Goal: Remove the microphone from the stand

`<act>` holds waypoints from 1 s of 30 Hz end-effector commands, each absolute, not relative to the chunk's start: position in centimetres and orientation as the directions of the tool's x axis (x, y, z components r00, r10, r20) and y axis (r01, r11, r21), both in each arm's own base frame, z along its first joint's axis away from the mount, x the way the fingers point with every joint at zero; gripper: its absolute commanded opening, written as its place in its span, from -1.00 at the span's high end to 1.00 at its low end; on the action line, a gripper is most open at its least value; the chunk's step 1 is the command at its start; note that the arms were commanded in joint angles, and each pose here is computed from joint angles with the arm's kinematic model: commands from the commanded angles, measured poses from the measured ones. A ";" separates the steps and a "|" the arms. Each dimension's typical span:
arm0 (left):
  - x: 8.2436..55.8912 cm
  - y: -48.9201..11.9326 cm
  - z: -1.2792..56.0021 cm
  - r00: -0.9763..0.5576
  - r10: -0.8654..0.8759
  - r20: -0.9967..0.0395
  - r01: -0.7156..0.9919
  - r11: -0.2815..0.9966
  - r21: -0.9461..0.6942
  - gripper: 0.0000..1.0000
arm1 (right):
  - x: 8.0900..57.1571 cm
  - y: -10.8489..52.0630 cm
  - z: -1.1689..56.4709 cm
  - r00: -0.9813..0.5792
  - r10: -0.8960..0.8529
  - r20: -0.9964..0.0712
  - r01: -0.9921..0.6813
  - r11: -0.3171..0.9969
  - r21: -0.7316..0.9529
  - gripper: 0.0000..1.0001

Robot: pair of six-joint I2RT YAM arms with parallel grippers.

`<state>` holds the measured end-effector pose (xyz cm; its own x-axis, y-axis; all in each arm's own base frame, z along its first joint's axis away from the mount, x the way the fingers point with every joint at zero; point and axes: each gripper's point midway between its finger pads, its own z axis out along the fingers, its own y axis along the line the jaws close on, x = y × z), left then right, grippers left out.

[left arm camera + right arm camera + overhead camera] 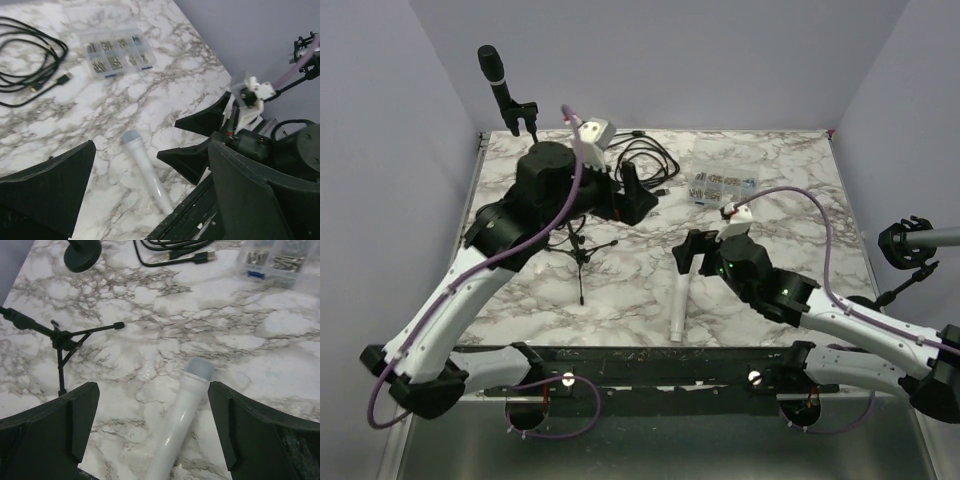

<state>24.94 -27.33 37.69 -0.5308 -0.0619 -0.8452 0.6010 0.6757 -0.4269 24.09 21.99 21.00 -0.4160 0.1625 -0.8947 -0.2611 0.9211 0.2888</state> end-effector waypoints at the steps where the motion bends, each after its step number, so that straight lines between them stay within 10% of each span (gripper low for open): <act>1: 23.5 -20.2 40.5 -0.350 -0.042 -0.936 0.545 0.804 -0.240 -0.97 | 24.8 28.7 23.2 -0.420 0.199 -0.886 -0.449 0.803 0.393 -1.00; 17: 17.0 -9.1 41.0 -0.119 -0.052 -0.992 0.422 0.902 -0.098 -0.97 | 26.3 44.1 22.8 -0.778 0.143 -0.612 -0.599 0.126 0.791 -1.00; 30: 16.3 -9.0 39.4 -0.110 -0.055 -0.992 0.439 0.893 -0.098 -0.97 | 28.5 47.5 18.4 -0.913 0.111 -0.393 -0.399 -0.039 0.916 -0.74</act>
